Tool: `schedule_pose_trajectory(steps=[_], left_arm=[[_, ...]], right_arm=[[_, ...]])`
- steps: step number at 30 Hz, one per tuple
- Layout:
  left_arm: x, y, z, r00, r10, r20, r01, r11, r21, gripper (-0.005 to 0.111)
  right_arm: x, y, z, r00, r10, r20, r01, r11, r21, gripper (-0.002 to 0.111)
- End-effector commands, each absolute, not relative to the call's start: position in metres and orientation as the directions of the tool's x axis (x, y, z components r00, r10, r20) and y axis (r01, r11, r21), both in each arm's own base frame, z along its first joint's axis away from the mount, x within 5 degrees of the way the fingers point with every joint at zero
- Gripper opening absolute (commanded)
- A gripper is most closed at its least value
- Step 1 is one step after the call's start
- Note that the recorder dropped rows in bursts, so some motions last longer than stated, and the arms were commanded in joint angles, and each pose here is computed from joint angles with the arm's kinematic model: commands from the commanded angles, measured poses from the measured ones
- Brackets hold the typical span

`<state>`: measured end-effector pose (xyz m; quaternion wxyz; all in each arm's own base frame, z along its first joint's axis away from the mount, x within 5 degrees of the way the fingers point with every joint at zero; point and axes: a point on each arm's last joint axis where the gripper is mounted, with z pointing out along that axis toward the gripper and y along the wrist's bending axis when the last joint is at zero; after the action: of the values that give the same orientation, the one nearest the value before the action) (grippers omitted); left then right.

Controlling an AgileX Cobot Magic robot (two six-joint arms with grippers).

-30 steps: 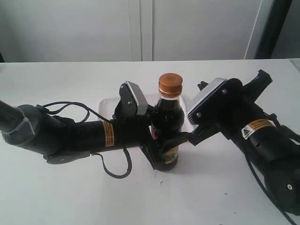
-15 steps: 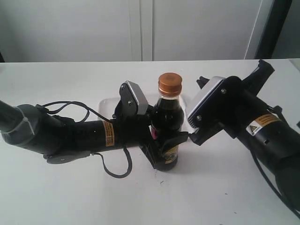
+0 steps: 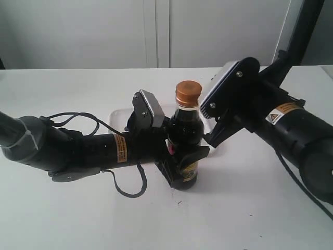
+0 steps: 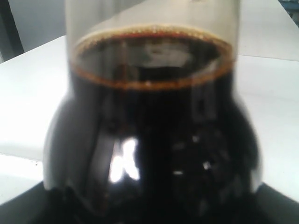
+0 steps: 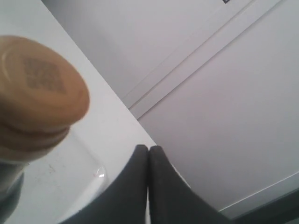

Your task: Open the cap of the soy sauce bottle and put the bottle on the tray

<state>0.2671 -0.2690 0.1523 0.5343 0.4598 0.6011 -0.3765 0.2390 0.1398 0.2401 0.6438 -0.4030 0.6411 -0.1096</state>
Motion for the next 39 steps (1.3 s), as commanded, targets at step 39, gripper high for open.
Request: schedule_pose_trajectory(steps=[39], left_arm=[[0.272,-0.266,0.15,-0.017,0.203,-0.979,0.938,0.343,0.054,0.0]], right_arm=[[0.221,0.171,0.248,0.246,-0.789,-0.564,-0.379,0.457,-0.805,0.0]])
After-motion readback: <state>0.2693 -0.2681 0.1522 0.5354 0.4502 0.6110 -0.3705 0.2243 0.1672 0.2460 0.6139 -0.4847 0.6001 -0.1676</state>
